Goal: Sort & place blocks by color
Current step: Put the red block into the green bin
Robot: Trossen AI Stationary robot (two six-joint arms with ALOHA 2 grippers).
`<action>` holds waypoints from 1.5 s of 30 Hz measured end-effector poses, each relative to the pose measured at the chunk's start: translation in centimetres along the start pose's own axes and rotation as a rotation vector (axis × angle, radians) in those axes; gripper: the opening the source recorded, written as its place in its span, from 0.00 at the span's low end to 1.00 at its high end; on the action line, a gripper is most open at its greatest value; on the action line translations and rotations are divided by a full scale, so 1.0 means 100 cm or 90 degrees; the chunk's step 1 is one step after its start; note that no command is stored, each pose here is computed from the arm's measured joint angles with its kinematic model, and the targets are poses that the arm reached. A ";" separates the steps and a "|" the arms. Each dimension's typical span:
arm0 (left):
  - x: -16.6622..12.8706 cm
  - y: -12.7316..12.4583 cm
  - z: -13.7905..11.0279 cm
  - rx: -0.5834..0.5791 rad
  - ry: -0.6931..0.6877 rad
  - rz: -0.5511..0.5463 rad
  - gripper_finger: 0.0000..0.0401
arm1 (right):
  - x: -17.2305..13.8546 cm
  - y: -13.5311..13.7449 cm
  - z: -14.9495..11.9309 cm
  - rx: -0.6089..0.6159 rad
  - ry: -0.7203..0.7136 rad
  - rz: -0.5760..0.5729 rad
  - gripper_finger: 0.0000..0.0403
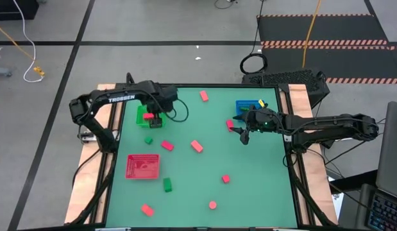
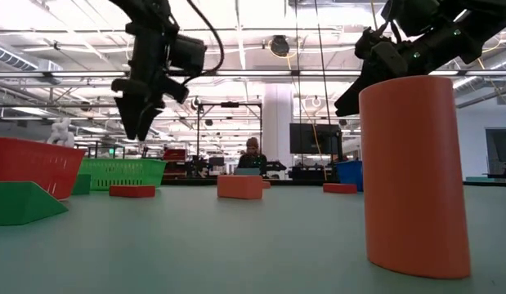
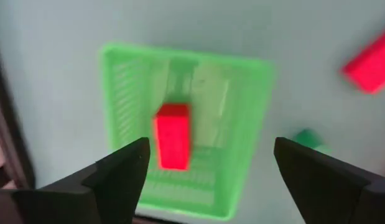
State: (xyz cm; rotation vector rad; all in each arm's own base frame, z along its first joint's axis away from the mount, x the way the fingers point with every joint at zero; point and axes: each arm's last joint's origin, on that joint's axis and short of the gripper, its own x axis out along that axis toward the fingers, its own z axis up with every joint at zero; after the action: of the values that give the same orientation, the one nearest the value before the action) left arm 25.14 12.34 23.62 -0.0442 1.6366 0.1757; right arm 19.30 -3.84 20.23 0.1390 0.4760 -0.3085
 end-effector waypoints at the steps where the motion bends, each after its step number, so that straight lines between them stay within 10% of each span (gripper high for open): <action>1: -0.001 -0.008 0.002 0.016 -0.004 -0.009 0.83 | 0.000 0.000 0.000 0.002 0.000 0.000 0.63; 12: 0.010 -0.093 0.031 0.208 -0.048 -0.003 0.72 | 0.000 0.000 0.000 0.006 0.000 0.000 0.63; 32: 0.081 -0.127 0.062 0.264 0.051 -0.060 0.70 | 0.000 0.000 -0.003 0.012 0.018 -0.002 0.63; 40: 0.079 -0.130 0.061 0.305 0.057 -0.025 0.32 | 0.000 0.000 -0.004 0.012 0.023 -0.003 0.63; 45: 0.068 -0.124 0.050 0.324 0.107 0.008 0.31 | 0.000 0.000 -0.003 0.012 0.020 -0.003 0.63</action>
State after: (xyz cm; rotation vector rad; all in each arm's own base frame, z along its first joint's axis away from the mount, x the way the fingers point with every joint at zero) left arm 31.24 1.32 15.41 0.3484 1.8066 -0.2443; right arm 19.15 -3.81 19.95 0.1615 0.5039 -0.3153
